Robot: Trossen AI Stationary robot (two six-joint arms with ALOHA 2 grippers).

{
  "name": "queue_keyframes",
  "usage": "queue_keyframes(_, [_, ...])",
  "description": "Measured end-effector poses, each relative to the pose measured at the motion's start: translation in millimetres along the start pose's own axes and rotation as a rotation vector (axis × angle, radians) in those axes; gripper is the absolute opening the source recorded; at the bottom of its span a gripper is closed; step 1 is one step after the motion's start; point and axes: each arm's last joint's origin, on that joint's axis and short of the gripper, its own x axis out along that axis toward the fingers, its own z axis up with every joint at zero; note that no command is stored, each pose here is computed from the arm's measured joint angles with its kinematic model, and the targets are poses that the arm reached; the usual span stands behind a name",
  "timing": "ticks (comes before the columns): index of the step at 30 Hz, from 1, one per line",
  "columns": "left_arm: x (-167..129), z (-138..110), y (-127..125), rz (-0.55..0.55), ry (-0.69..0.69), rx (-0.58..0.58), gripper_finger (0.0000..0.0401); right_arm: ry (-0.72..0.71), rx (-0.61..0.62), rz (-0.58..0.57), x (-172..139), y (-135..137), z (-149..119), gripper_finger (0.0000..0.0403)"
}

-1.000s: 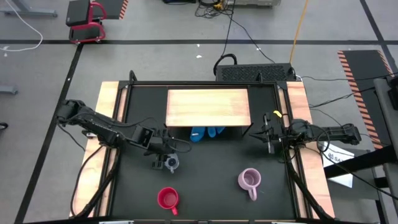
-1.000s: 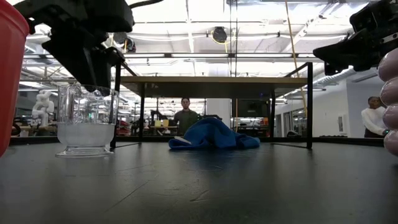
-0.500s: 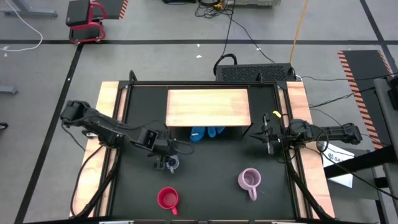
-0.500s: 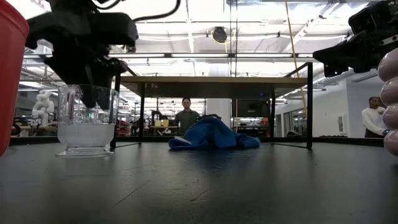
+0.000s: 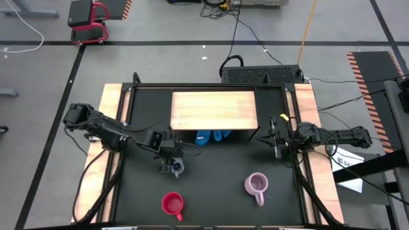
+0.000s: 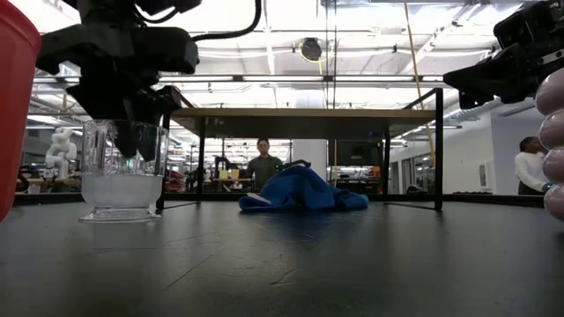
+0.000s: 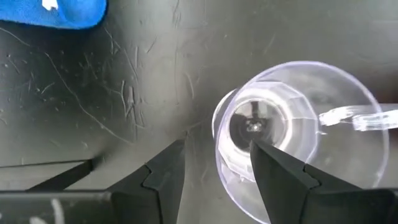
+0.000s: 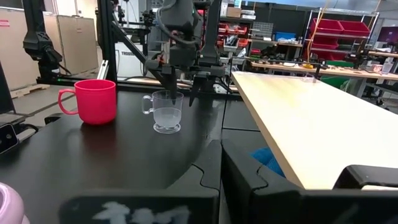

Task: Stack small to large cups/mugs on shelf
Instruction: Put the transparent mug on the shelf

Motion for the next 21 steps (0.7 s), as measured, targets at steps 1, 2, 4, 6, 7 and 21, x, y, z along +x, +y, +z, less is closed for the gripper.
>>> queue_keyframes(1, [-1,0,0,-0.003,-0.008,-0.001,0.0184,0.0,0.0,0.0,0,0,0,0.0])
queue_keyframes(2, [-2,1,0,-0.004,-0.013,-0.001,0.0184,0.0,0.0,0.0,0,0,0,0.0])
queue_keyframes(4, [-1,1,0,-0.003,-0.008,-0.001,0.0184,0.0,0.0,0.0,0,0,0,0.0])
queue_keyframes(6, [-1,1,0,-0.004,-0.009,0.0,0.0184,0.0,0.0,0.0,0,0,0,0.0])
queue_keyframes(7, [-1,1,0,-0.005,-0.012,0.0,0.0184,0.0,0.0,0.0,0,0,0,0.0])
queue_keyframes(21, [-17,6,-1,-0.027,-0.129,0.027,0.0184,-0.001,0.0,0.0,0,0,0,0.0])
